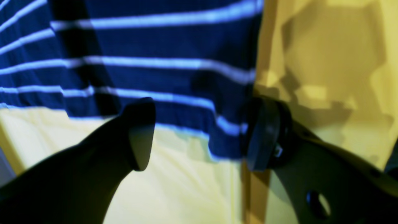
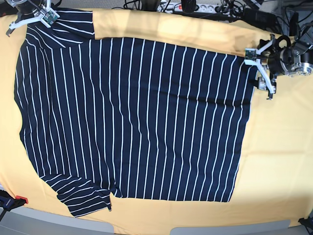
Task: Fold the T-shirt properly
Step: 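Drag the grasped shirt edges outward to flatten the shirt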
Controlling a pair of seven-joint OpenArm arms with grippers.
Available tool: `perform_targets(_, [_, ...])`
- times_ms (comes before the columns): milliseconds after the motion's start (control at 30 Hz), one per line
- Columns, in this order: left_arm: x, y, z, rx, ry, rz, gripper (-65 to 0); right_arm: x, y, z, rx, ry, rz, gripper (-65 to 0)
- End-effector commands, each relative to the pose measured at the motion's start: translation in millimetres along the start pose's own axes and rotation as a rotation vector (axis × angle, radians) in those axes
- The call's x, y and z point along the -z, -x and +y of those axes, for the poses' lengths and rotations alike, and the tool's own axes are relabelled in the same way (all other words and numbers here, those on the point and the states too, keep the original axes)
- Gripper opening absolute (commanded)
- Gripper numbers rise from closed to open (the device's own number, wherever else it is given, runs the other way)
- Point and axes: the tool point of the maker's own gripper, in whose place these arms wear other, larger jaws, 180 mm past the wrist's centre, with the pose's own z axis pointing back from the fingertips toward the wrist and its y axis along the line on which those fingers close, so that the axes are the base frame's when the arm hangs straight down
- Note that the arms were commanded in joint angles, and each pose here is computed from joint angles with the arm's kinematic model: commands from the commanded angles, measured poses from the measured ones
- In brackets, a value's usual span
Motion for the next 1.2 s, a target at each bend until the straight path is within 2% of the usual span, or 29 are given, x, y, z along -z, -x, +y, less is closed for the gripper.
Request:
perform_targets(0, [-7.1,-9.2,16.2,0.007,-0.047,-0.041,-22.0,-3.0,-3.4,-3.4,-0.008,0.013,-0.012,-65.0])
perform_targets(200, [-9.2,-7.7,31.4,0.005,-0.105,-0.033,-22.0,-3.0,-3.3,-3.5,-0.008,0.013,-0.012,-65.0])
perform_targets(367, [-8.4,-7.9,19.1,0.013,-0.036,-0.035,-22.0,-2.9,-3.3,-3.6,-0.008,0.014,-0.012,-65.0])
perform_targets(567, [-9.0,-4.4,29.5,0.023,-0.094,-0.014,-22.0,-3.0,-3.3,-3.5,-0.008,0.013,-0.012,-65.0])
perform_targets(733, [-10.0,7.7,36.5,0.012,-0.133,0.053,-22.0,-2.9,-3.3,-3.6,-0.008,0.014,-0.012,-65.0])
perform_targets(967, [-10.1,8.8,36.5,0.012,-0.132,0.059,-22.0,-2.9,-3.3,-3.6,-0.008,0.014,-0.012,-65.0])
perform_targets(1167, [-13.8,15.3,50.9,0.029,-0.189,0.097,-22.0,-3.0,-3.2,-3.5,-0.008,0.013,-0.011,-65.0])
